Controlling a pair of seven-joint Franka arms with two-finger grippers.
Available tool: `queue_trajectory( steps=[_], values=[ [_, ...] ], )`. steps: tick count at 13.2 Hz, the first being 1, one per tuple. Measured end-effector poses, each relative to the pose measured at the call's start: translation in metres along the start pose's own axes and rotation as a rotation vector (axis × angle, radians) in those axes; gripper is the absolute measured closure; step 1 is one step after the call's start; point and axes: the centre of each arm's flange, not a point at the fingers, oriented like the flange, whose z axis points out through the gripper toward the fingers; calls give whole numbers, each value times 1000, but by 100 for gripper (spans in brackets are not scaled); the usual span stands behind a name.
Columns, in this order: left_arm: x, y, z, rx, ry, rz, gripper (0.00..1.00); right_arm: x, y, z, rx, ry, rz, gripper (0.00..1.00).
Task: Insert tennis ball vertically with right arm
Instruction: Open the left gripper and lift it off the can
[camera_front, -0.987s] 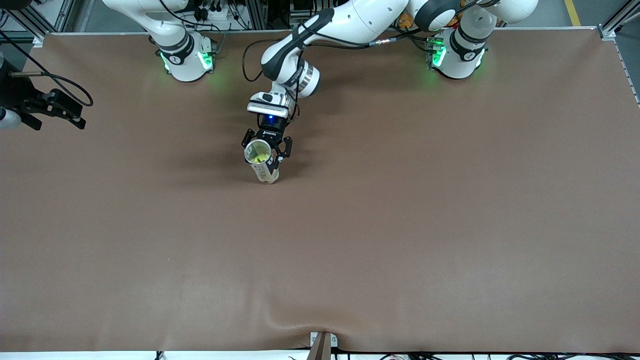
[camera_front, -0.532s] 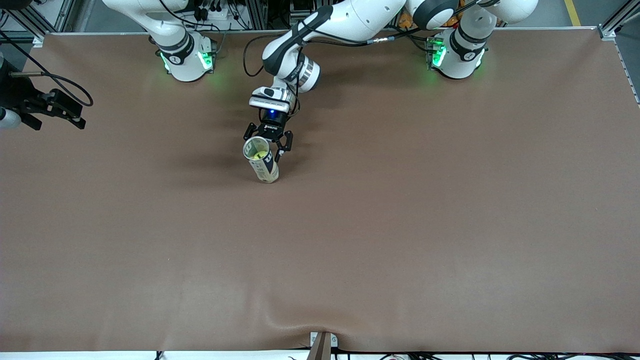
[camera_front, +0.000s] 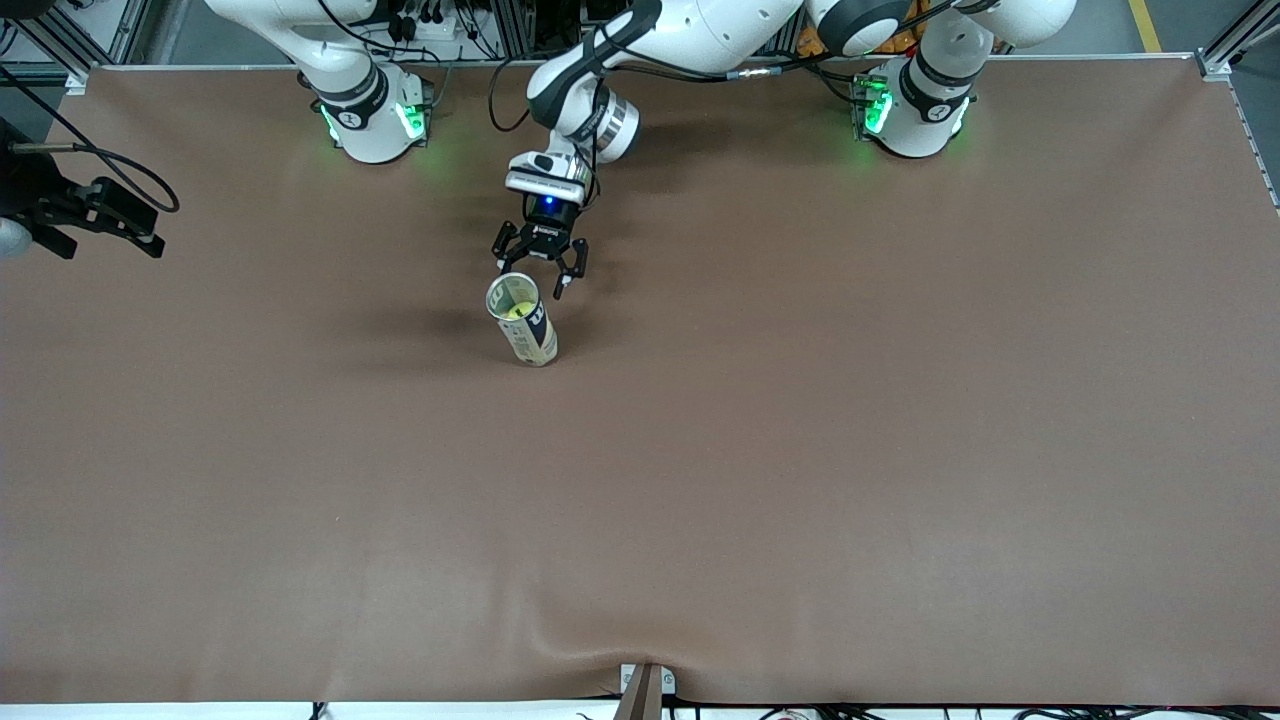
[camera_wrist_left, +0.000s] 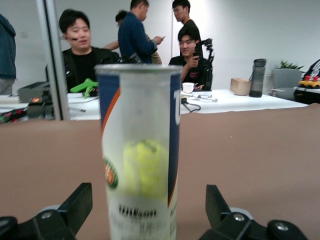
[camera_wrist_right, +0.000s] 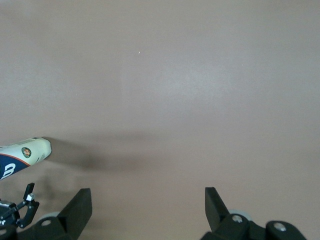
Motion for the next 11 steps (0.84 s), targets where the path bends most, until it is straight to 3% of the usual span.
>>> queue_trajectory(
  steps=[5,11],
  values=[
    [10,23,-57,111,-102,-90,0,0,0,0,0,0,0,0],
    [73,40,-94,232,-241,-227,0,0,0,0,0,0,-1,0]
  ],
)
